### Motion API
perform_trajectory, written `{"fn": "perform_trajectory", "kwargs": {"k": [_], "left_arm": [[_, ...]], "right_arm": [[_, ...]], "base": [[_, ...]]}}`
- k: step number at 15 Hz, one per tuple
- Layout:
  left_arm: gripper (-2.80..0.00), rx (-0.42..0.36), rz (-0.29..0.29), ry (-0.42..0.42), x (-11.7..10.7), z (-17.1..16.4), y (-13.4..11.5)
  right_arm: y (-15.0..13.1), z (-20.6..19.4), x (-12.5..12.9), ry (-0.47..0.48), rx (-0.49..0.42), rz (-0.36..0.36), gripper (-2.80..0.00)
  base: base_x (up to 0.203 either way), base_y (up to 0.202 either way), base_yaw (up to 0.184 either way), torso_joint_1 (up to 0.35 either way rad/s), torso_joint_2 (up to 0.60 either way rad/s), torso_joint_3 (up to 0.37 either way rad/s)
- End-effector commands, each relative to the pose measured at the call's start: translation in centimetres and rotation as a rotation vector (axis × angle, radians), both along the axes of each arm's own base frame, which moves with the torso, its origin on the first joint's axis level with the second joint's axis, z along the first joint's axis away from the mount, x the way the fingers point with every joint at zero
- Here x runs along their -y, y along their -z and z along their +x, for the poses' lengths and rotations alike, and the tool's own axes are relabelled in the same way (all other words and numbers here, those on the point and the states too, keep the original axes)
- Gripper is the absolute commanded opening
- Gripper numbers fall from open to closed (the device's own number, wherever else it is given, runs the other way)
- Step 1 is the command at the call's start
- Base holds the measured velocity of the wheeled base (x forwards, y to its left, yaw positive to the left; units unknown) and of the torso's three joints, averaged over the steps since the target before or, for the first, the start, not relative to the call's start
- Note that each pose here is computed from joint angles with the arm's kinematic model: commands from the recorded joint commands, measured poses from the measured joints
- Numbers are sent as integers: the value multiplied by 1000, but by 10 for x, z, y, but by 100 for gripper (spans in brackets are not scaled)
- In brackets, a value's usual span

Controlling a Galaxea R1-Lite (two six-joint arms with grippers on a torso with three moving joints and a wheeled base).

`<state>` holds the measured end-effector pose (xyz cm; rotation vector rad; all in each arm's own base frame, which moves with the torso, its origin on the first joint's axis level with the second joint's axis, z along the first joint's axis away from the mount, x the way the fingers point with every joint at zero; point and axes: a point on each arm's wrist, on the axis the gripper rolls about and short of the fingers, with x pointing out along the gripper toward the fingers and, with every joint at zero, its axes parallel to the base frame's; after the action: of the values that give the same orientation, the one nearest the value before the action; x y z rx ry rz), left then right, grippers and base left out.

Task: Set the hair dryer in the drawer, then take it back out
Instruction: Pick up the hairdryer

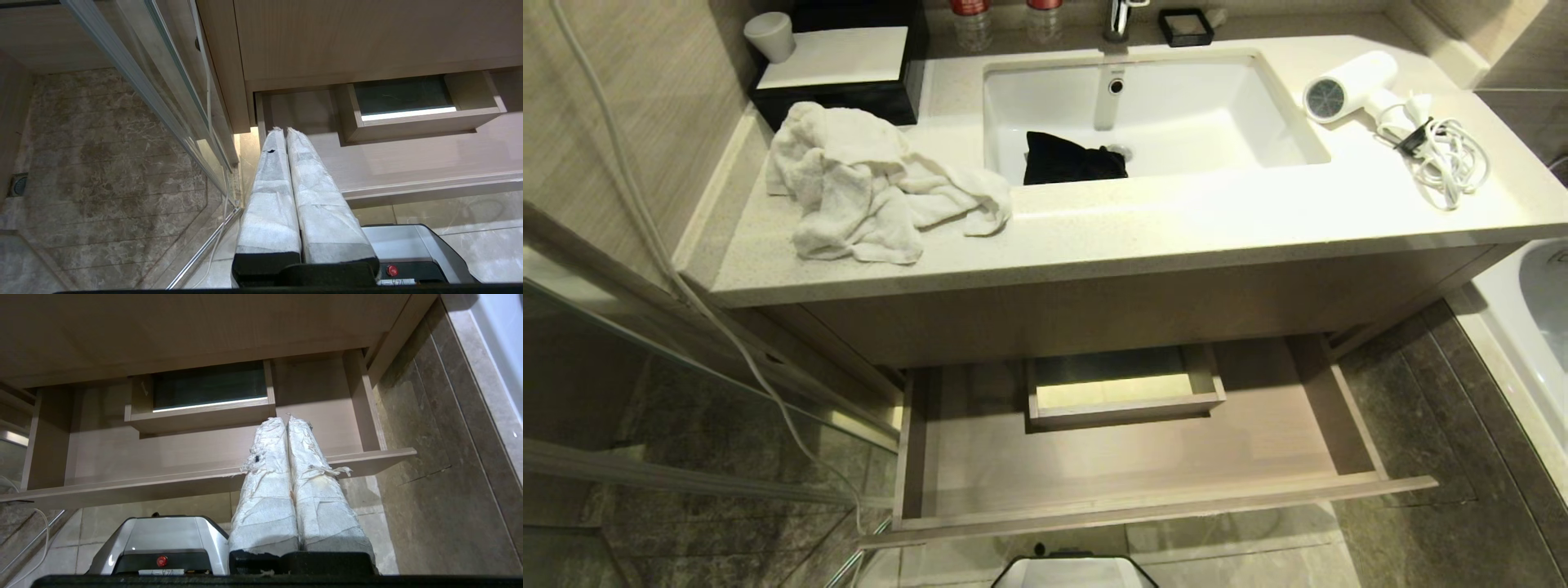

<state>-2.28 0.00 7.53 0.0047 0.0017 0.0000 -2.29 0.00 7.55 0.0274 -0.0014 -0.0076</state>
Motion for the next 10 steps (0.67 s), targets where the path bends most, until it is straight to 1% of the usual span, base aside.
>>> {"fn": "perform_trajectory", "kwargs": {"k": [1, 10], "left_arm": [[-280, -1, 0, 0, 0, 0, 0], [-280, 0, 0, 0, 0, 0, 0]], "right_arm": [[0, 0, 0, 0, -1, 0, -280], [0, 0, 0, -1, -1, 0, -280]], "base": [[0, 0, 0, 178, -341, -170], [0, 0, 0, 164, -315, -151]]}}
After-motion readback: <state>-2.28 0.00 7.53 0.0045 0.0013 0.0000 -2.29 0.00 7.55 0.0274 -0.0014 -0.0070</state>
